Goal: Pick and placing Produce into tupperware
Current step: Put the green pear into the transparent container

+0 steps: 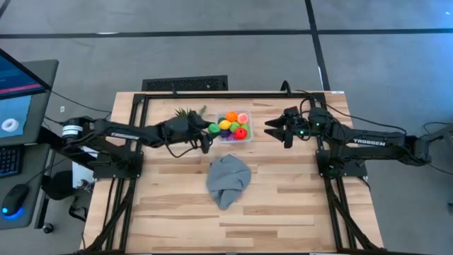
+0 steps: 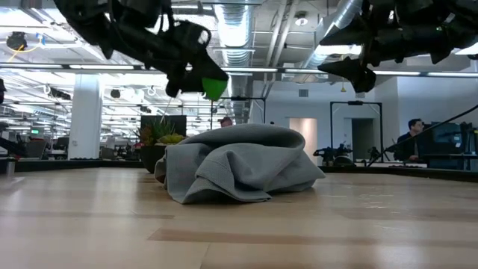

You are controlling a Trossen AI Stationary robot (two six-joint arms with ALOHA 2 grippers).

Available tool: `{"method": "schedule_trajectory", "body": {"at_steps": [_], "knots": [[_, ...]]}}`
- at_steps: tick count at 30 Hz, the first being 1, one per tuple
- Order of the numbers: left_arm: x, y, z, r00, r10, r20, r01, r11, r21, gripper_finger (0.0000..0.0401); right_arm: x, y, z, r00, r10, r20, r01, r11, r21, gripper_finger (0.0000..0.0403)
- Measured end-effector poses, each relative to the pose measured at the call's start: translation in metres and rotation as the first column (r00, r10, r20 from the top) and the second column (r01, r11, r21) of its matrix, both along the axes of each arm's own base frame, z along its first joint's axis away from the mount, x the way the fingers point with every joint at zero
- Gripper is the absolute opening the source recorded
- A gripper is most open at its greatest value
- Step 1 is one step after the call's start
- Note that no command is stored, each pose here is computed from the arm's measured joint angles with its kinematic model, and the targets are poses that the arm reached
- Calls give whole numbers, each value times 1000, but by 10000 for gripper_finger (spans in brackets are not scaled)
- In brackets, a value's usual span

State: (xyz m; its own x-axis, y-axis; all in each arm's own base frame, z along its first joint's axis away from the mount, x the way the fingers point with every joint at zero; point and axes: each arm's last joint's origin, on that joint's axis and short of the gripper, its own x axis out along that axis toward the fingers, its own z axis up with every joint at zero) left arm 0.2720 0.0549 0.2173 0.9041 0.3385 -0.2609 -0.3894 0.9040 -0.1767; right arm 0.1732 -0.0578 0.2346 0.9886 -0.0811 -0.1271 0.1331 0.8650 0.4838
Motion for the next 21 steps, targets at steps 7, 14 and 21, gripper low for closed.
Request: {"method": "schedule_trajectory", "body": {"at_steps": [7,14,21], "knots": [[18,4,-30,997,-80,-10,79,994,-74,220,0,0,3,999,-22,29,22,1000,10,281],[33,8,-40,996,-77,32,80,994,-80,220,2,5,2,1000,3,23,-3,1000,26,281],[47,21,-41,998,-61,0,61,995,-73,220,3,8,1,1000,-27,14,27,999,21,281]]}}
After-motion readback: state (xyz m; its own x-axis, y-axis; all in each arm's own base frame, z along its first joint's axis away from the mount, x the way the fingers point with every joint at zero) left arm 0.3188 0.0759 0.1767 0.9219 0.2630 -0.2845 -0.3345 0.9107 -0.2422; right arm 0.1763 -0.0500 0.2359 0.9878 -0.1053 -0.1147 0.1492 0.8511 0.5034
